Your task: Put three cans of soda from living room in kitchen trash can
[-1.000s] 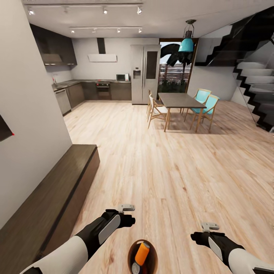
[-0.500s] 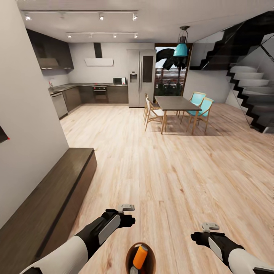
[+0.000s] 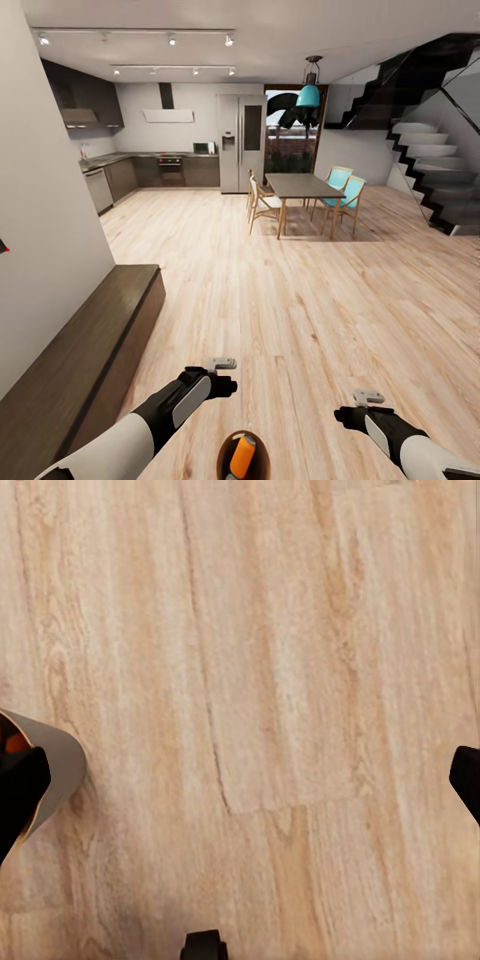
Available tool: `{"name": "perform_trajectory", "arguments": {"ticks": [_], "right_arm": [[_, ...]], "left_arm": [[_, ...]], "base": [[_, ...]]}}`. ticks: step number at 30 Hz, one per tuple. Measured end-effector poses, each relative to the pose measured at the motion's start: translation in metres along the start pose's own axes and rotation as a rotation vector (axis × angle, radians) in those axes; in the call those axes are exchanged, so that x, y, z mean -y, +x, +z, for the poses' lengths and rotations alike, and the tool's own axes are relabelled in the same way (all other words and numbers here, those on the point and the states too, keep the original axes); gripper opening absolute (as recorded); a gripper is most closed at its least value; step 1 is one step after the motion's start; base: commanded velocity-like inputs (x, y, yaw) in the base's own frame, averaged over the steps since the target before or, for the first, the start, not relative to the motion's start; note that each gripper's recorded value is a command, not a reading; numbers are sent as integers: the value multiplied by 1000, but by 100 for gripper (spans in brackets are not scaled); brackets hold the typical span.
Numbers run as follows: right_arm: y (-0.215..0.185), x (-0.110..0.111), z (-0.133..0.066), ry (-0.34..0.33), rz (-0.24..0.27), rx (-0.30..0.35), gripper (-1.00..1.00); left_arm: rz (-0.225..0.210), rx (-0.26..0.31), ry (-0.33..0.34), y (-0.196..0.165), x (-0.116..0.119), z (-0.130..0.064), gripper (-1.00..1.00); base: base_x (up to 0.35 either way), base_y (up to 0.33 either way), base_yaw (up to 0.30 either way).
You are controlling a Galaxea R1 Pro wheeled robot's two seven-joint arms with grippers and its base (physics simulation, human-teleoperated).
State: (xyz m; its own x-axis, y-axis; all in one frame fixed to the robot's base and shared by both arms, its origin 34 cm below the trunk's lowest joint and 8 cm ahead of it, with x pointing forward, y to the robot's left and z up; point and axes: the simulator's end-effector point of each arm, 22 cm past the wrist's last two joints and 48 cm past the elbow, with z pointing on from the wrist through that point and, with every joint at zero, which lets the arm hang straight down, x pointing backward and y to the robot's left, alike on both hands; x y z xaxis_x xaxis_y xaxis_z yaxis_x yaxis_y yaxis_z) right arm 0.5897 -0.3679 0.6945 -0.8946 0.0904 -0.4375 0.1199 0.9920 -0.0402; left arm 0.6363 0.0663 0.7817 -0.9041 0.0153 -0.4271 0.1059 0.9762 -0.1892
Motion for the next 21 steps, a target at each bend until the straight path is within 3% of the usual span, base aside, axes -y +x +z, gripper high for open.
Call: {"name": "perform_trajectory", "arguments": {"ticks": [21], "right_arm": [[-16, 0, -26, -4, 3, 33, 100]], "left_arm": [[7, 31, 0, -14, 6, -28, 100]], "base": [[0, 0, -51]]}}
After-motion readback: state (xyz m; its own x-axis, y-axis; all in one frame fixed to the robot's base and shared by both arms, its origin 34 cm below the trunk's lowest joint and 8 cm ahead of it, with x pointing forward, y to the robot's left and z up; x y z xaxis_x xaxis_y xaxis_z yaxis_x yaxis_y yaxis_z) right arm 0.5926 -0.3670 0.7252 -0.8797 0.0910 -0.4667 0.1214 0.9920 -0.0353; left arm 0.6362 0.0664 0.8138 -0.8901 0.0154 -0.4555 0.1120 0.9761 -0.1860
